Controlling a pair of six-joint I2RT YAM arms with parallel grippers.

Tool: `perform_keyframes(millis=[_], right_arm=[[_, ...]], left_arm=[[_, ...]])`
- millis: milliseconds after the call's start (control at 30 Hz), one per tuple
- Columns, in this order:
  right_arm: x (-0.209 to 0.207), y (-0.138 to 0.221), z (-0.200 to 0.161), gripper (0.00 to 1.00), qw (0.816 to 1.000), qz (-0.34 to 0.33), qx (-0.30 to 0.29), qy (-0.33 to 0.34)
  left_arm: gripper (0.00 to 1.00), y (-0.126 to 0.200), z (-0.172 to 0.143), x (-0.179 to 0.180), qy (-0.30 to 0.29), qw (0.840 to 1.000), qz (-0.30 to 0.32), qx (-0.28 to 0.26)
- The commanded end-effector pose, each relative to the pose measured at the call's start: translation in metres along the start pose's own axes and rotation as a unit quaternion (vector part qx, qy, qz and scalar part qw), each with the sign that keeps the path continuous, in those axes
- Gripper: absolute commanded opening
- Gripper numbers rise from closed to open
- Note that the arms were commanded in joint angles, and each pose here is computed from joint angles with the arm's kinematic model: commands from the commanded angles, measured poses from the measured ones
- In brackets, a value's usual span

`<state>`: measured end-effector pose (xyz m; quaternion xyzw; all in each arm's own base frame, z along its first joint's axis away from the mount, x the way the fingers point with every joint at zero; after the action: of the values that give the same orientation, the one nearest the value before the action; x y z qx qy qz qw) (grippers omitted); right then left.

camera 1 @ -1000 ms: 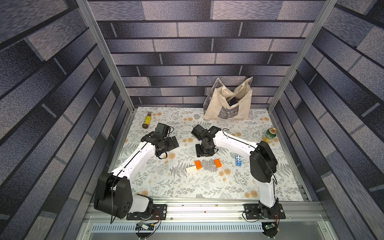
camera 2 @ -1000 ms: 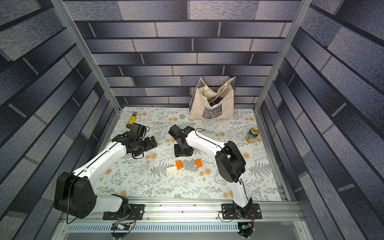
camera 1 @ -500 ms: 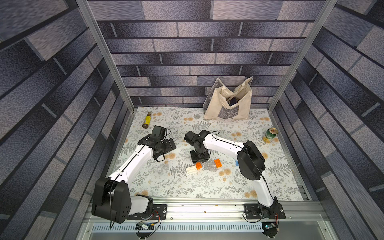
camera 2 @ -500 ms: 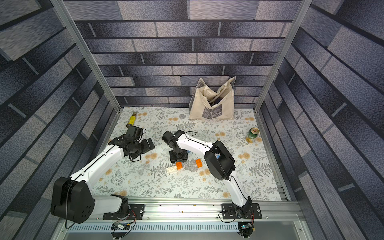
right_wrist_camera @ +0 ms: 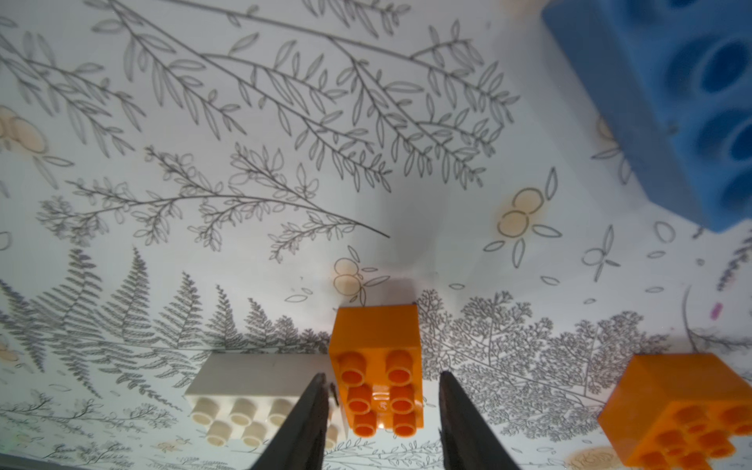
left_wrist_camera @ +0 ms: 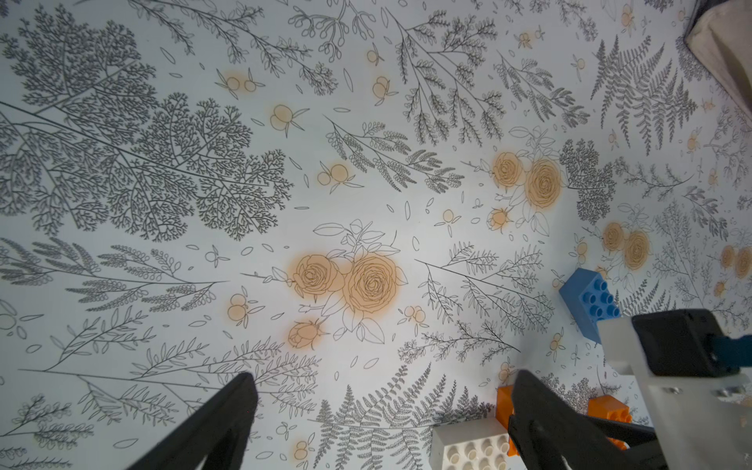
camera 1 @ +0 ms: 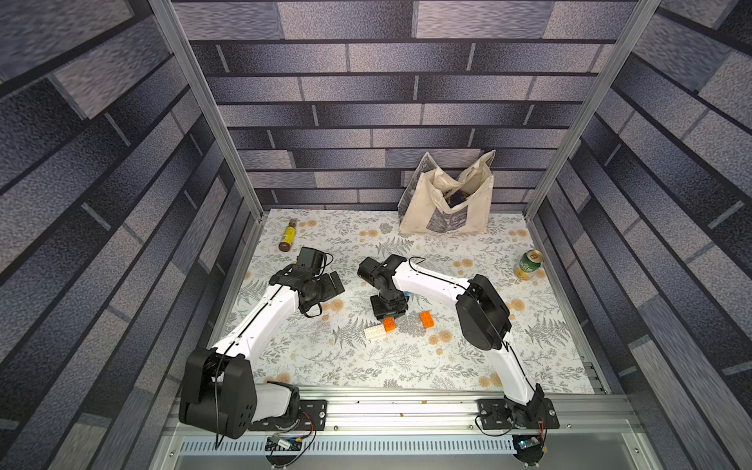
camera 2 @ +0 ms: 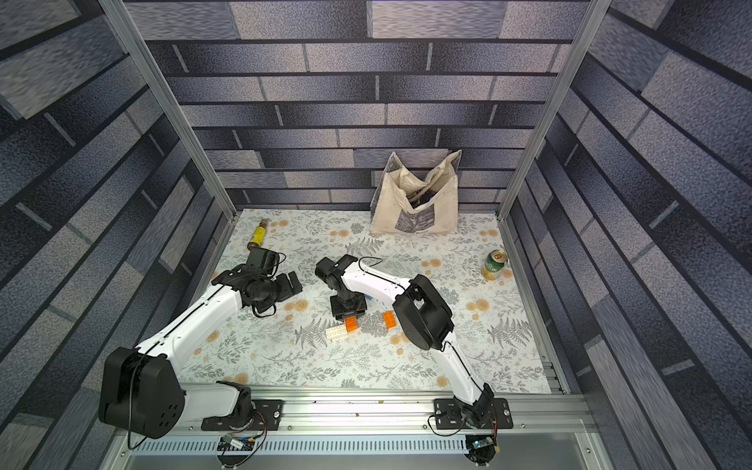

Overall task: Assemble a rectangle with lego
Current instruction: Pick up the lego brick from the center of the board.

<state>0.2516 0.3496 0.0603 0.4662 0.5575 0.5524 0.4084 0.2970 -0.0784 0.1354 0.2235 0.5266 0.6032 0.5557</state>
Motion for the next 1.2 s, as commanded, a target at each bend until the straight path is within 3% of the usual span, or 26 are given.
perform_keyframes(millis=[0,167,667,833,1167], right_arm=[[-0.0071,-0.0024,-0.0039,0.44,1.000,-0.021,0.011,0.000],[-0.0083,-0.0008,-0.0056,0.39,1.000,-0.022,0.011,-0.001],[-0.0021,-0.0041,-0.0090,0.45,1.000,-0.009,0.017,0.010],[0.0009,-0.0032,-0.0086,0.51,1.000,-0.011,0.014,0.017],[-0.0003,-0.0076,-0.0091,0.48,0.999,-0.017,0.020,0.017]], left_arm=[[1.00,0.0031,-0.0006,0.0031,0.005,1.000,-0.004,-0.008],[1.00,0.0029,0.0003,0.0039,0.007,1.000,-0.005,-0.009],[1.00,0.0024,-0.0007,0.0066,0.012,1.000,-0.004,-0.010],[1.00,0.0004,-0.0016,0.0073,0.013,1.000,-0.004,-0.007],[1.00,-0.0010,0.0001,0.0071,0.014,1.000,-0.005,-0.006]])
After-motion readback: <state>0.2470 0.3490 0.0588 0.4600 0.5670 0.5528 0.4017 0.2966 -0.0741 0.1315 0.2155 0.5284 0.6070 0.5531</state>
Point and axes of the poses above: each gripper's point midway between its finger pads, its own y axis back along the fingers, its own x axis along the line the jaws close on, z = x × y, the point moved 2 cm from there along y, back along the fingers, and after that the axes turned 3 degrees about -y, right-handed, at the moved point
